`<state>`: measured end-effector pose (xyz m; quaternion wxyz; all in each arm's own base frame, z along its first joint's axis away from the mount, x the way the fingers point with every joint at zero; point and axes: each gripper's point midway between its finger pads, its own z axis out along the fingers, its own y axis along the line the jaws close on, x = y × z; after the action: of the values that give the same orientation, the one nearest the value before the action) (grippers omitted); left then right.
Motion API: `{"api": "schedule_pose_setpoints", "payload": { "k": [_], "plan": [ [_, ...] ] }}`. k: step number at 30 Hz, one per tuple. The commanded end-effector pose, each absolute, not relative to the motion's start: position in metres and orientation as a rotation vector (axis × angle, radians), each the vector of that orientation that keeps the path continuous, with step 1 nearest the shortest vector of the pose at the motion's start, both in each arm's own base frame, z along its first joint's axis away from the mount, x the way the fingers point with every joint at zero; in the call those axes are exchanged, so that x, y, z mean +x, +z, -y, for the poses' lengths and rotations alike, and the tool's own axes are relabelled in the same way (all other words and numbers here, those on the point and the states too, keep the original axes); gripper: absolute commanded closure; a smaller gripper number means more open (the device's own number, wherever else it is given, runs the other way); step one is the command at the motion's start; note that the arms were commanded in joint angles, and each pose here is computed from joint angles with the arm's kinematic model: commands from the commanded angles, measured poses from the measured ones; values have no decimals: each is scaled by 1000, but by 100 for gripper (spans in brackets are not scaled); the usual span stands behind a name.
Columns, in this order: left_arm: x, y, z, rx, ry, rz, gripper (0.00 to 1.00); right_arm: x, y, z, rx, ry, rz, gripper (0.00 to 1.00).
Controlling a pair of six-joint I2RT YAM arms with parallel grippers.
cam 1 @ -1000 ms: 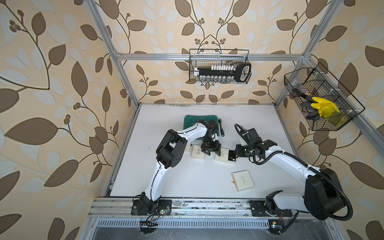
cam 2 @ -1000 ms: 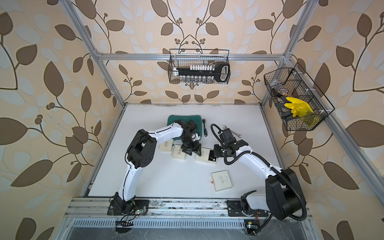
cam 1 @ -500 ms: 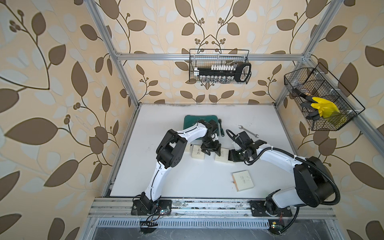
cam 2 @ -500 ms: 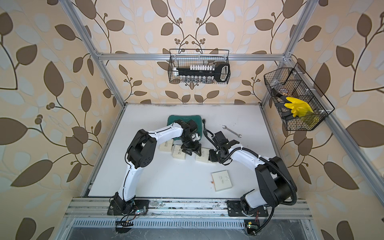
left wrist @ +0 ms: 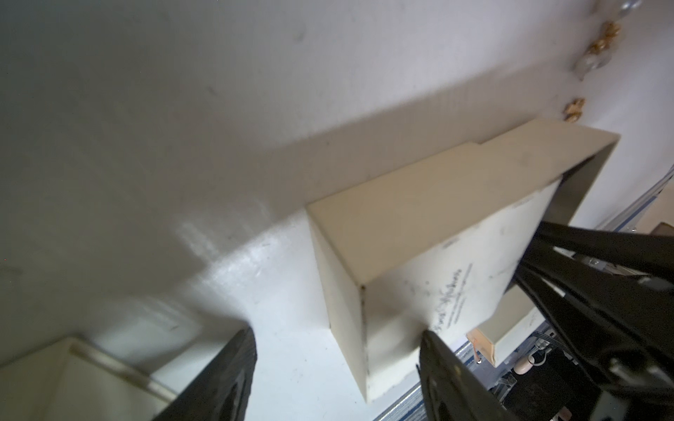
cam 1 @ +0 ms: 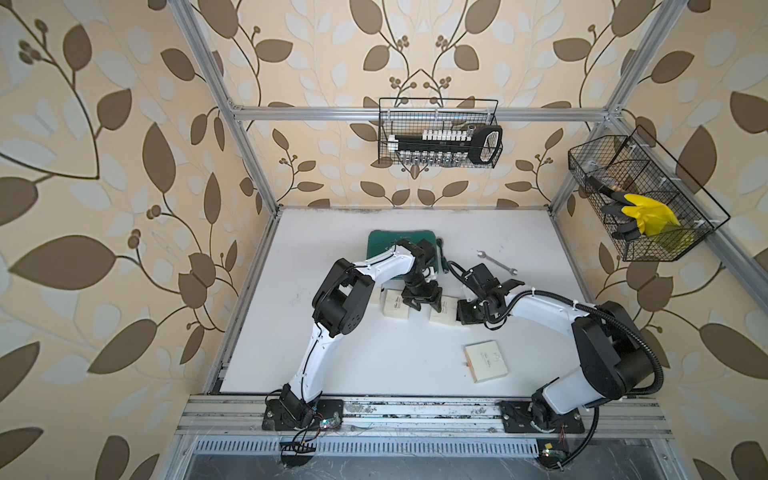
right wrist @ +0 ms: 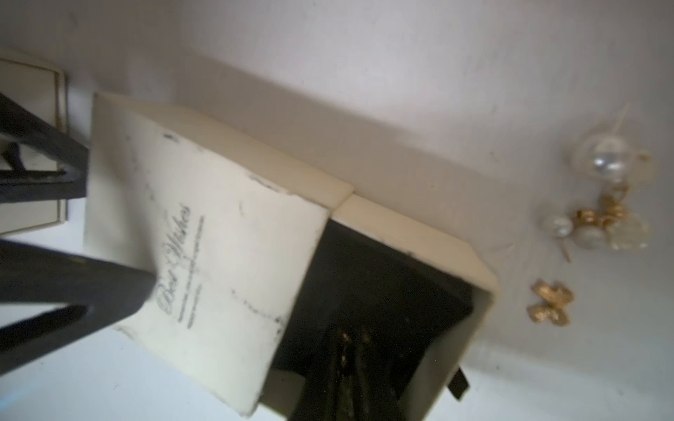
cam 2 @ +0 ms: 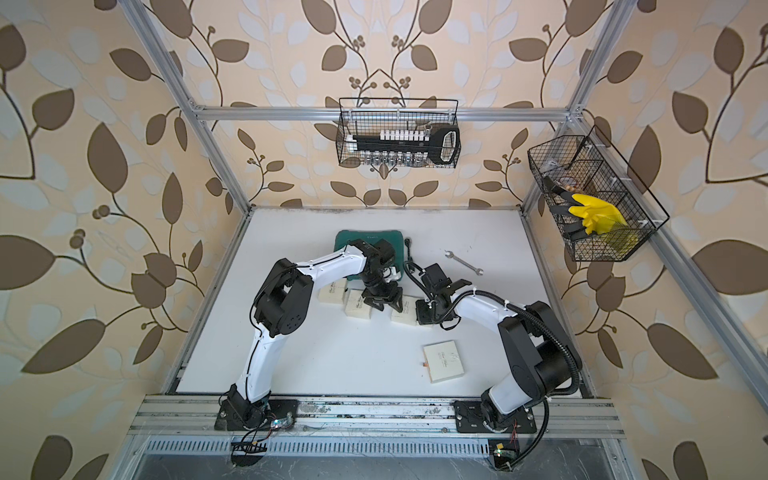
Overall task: Take out the earrings from the drawer-style jewelry box
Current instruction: Pick up the earring from the drawer.
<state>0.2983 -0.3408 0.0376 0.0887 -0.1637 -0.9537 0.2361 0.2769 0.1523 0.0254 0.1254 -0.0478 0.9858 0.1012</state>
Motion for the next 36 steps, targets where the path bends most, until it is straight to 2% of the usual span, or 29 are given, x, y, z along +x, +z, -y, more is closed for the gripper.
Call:
{"api": "schedule_pose_setpoints", "payload": {
  "k": [1,12,21,36],
  "plan": [
    [281,0,317,-484,448,2821,28,271,26,-147,-149,249,-2894,93],
    [280,-1,317,-487,444,2817,28,274,63,-144,-99,306,-2800,96],
    [280,1,319,-498,453,2817,28,289,86,-116,51,319,-2728,96],
    [281,12,327,-513,524,2819,27,287,66,-134,123,564,-2780,95]
  ]
}}
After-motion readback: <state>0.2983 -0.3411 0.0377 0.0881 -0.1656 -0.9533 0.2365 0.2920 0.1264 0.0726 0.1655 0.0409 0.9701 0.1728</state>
